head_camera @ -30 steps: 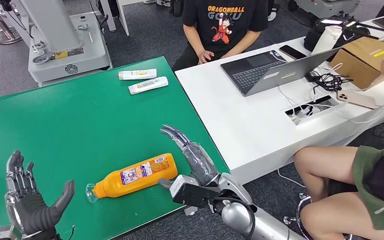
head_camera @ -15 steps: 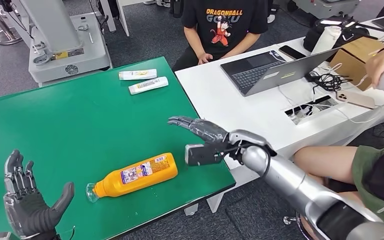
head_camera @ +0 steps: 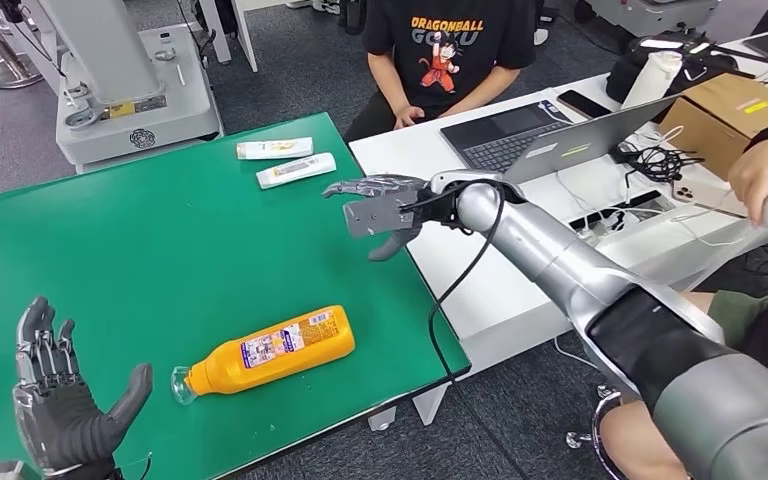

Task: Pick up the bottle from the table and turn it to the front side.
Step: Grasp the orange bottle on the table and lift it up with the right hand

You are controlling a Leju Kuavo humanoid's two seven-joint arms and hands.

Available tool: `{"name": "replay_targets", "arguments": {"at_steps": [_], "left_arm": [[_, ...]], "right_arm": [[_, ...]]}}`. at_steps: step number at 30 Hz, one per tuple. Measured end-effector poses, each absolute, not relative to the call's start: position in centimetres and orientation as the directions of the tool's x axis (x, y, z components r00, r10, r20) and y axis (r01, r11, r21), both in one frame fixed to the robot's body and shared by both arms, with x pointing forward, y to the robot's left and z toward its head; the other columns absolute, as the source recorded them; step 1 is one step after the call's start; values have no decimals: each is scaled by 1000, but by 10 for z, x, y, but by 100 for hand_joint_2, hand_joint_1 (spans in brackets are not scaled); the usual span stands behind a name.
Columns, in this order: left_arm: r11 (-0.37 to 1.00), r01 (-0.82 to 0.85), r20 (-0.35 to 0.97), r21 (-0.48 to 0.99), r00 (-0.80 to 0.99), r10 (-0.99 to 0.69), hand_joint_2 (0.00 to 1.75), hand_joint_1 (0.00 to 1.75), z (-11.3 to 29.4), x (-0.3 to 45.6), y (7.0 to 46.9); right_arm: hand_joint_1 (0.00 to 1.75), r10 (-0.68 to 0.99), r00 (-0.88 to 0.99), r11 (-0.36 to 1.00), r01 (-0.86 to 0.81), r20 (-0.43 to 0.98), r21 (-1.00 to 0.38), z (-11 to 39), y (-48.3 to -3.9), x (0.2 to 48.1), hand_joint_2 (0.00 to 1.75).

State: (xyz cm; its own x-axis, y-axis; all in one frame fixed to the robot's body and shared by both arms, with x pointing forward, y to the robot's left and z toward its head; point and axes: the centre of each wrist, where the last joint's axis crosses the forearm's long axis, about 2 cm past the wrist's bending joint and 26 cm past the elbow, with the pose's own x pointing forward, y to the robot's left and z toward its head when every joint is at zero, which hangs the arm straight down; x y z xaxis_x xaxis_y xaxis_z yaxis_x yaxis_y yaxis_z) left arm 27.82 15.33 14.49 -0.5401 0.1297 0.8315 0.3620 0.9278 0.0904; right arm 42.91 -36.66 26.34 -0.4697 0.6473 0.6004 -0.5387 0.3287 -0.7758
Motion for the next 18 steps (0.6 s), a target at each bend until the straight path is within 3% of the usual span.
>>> {"name": "replay_targets", "arguments": {"at_steps": [18], "left_arm": [[929, 361, 831, 80, -539, 138, 175, 0, 148, 281, 152]], "right_arm": [[0, 546, -446, 223, -739, 709, -636, 221, -273, 446, 175]]}}
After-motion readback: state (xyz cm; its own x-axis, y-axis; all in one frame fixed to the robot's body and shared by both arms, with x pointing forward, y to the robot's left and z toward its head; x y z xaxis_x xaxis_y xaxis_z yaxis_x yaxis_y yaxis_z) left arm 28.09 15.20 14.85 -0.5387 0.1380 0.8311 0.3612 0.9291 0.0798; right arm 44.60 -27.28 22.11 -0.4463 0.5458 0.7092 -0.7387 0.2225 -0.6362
